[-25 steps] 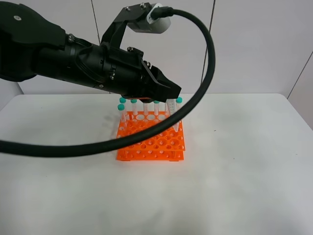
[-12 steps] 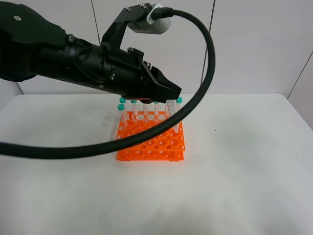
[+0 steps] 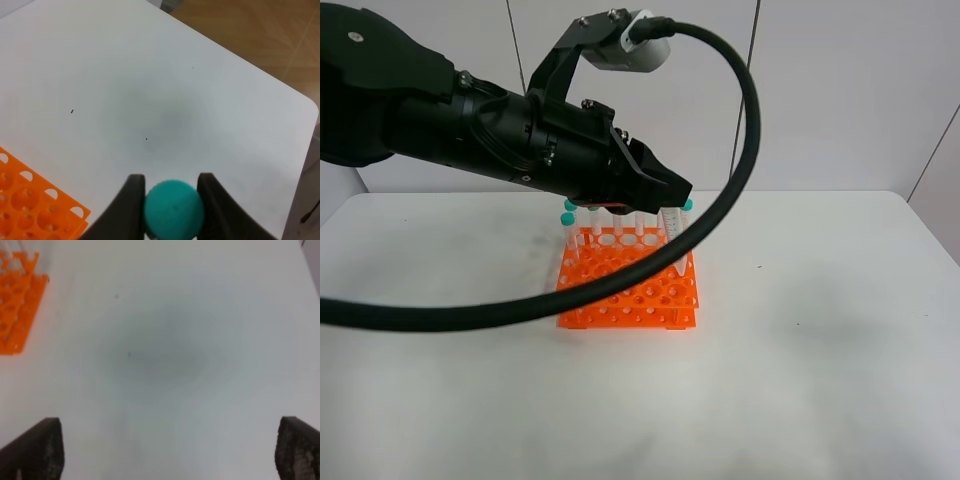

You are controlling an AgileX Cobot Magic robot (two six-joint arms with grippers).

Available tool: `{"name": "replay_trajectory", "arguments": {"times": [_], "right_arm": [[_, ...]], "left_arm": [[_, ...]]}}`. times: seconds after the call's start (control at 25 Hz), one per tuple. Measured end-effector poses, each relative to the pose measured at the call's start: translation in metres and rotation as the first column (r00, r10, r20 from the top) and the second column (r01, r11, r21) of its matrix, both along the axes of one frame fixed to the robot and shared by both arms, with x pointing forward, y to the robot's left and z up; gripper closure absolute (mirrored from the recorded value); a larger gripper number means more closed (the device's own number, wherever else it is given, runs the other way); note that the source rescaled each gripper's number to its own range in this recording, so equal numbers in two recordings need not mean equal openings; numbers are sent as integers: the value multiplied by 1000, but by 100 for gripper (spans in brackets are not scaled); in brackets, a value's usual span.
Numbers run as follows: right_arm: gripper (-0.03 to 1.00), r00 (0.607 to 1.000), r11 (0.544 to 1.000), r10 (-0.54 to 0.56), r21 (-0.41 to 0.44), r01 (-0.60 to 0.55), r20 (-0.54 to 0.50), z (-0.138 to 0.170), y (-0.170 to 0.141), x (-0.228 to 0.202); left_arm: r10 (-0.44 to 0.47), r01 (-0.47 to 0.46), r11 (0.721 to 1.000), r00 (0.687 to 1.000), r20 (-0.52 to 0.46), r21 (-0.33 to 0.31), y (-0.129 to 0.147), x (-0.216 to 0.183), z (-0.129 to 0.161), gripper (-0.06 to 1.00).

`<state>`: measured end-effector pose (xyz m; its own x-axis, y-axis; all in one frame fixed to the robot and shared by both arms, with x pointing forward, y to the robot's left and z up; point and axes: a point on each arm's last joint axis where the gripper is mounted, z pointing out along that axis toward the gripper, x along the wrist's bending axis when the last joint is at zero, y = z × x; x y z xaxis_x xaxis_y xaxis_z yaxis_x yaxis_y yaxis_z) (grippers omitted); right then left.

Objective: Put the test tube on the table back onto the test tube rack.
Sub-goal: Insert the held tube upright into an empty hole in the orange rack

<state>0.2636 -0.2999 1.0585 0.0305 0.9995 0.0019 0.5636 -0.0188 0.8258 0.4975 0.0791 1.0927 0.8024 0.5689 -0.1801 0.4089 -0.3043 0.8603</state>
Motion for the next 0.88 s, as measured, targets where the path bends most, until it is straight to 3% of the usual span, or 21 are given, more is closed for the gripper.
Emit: {"name": "replay_trajectory", "arguments": {"times": [0.52,0.88], "right_arm": [[4,999,998,51,44,-50,-6,-6,6,-2],[4,985,997,64,34,-70,159,-5,8,-28]], "left_arm": [[-1,1,1000,1000,0,0,0,0,0,94],[-1,1,1000,1000,0,1,0,0,0,94]]}}
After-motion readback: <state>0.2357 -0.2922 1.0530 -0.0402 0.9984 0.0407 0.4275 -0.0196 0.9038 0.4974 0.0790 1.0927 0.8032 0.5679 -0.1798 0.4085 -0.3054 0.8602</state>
